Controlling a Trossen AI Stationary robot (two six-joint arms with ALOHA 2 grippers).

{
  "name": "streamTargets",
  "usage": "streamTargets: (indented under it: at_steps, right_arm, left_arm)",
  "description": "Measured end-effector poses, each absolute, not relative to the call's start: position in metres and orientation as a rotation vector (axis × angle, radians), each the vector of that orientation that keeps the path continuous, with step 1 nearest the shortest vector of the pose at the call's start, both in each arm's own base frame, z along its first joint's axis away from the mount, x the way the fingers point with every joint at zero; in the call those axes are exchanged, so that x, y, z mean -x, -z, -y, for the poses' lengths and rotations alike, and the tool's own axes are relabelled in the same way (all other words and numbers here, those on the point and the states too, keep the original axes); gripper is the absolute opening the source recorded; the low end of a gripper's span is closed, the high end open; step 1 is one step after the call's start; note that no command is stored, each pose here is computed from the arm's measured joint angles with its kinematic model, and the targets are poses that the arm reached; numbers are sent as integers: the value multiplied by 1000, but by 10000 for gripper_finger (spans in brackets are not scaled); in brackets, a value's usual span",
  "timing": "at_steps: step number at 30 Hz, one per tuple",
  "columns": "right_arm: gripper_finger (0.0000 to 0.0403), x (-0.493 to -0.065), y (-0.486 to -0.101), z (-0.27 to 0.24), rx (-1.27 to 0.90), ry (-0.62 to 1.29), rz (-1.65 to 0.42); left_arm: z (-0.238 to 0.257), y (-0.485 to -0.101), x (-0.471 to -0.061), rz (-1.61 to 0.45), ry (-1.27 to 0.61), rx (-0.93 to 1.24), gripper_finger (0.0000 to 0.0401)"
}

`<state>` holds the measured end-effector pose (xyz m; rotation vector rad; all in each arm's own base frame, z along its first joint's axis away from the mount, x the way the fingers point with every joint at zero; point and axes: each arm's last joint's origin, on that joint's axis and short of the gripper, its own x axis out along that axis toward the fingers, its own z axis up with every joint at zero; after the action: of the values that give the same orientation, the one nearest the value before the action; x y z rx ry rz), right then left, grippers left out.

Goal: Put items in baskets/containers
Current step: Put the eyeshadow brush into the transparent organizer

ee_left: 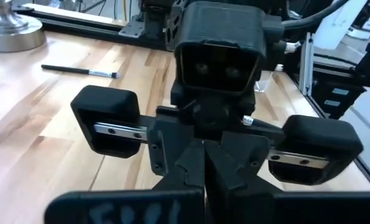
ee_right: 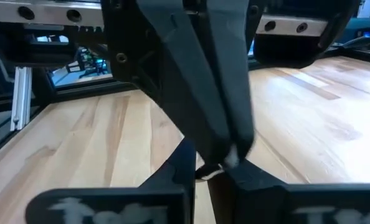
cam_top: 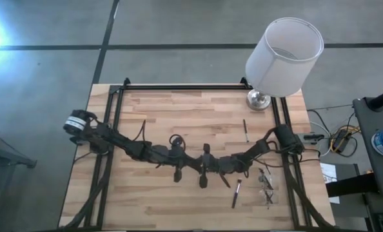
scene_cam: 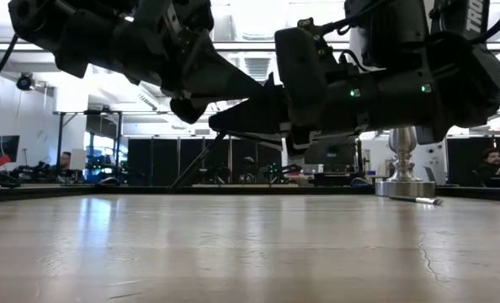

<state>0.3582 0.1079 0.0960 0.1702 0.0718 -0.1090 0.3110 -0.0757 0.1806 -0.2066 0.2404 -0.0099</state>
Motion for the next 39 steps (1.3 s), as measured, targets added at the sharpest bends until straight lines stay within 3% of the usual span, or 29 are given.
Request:
streamTargets:
  at_steps: [9,16,25,31,39]
  right_arm:
    - [14,-348,-111,-110,-144,93,-117]
    - [13,-325,-161,-114,-135,113,-296]
    - [13,-232,-257,-102,-306,273,-652]
    - [13,-168,-308,-85,-490,464,-821]
    - [13,-133,-315,-85,-590,579,-1047]
  left_arm:
    - [87,-209,-294,-188,29,148,17]
    - [82,-229,-257,-77,51,86,49]
    - [67,-216,-208,95,96,154,5]
    - [63,-221,-198,129,99,165,1]
    - [63,-218,-197,110,106,159,1]
